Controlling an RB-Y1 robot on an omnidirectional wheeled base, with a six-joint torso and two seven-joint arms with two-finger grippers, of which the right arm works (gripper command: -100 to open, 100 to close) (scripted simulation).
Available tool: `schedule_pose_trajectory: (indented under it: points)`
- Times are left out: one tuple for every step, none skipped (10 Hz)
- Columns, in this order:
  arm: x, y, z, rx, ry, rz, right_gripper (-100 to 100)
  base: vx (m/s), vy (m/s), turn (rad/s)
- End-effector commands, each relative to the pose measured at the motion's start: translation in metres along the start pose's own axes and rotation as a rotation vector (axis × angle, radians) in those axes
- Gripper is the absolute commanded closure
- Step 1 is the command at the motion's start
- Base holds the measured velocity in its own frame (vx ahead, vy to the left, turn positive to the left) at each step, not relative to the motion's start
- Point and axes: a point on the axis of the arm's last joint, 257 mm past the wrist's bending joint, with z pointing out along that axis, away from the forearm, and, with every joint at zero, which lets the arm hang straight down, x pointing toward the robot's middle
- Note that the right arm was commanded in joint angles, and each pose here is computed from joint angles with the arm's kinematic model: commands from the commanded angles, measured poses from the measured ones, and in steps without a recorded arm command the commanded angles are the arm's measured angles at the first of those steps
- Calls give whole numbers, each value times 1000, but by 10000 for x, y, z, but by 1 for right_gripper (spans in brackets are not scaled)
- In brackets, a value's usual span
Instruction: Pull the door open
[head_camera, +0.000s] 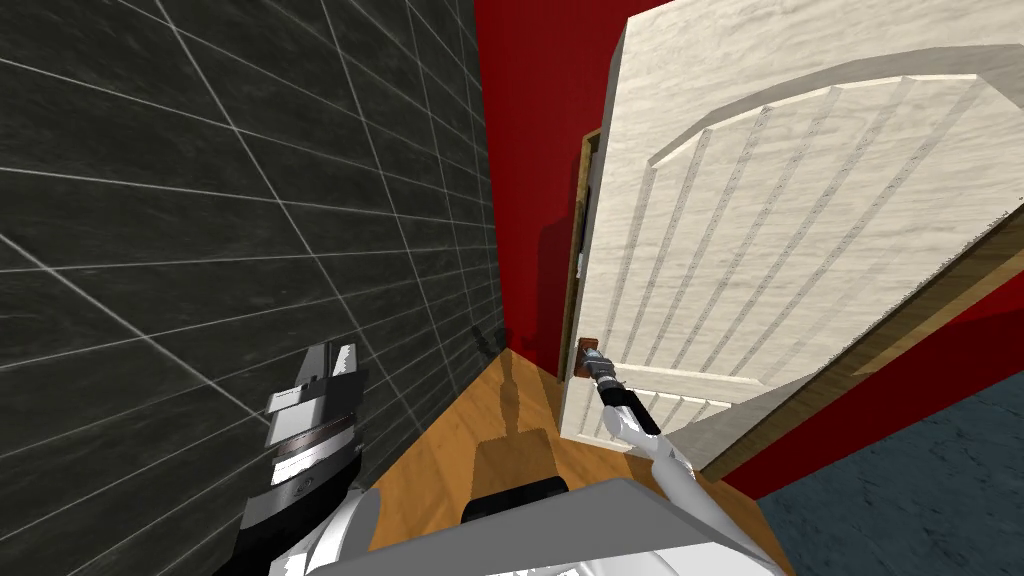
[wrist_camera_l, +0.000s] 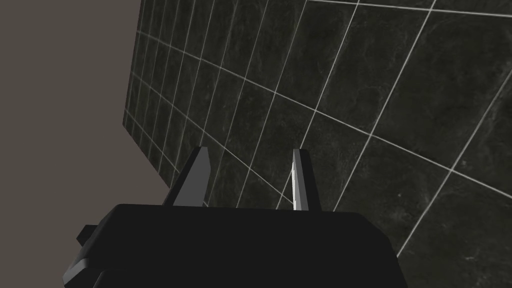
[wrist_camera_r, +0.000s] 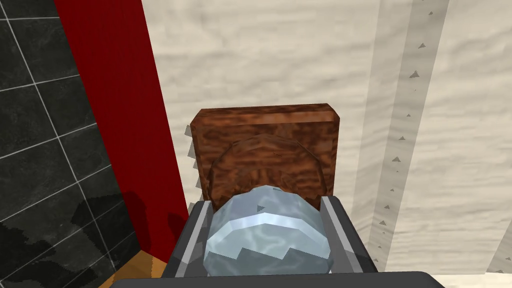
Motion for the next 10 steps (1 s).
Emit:
schedule_pose_trajectory:
  points:
    - [15,-42,-14,19,4,0,100,-251,-51,124]
    - [21,-57,-24,28,6,0,100,-226,-37,120]
    - [27,-73,-35,37,7,0,100,-212,-33,106]
    - [32,-89,-47,47,9,0,100,-181,-68,134]
    - [36,-106,-58,56,10,0,100,-199,-44,117]
    - [41,-128,-75,69,11,0,100,-255,-49,124]
    - [43,-141,-85,76,11,1,100,-234,-47,115]
    - [46,-159,-99,86,11,1,100,-208,-39,93]
    - [16,-152,-94,81,6,-1,100,-93,-14,33]
    - [13,-166,-226,118,11,-9,100,-71,-4,-10]
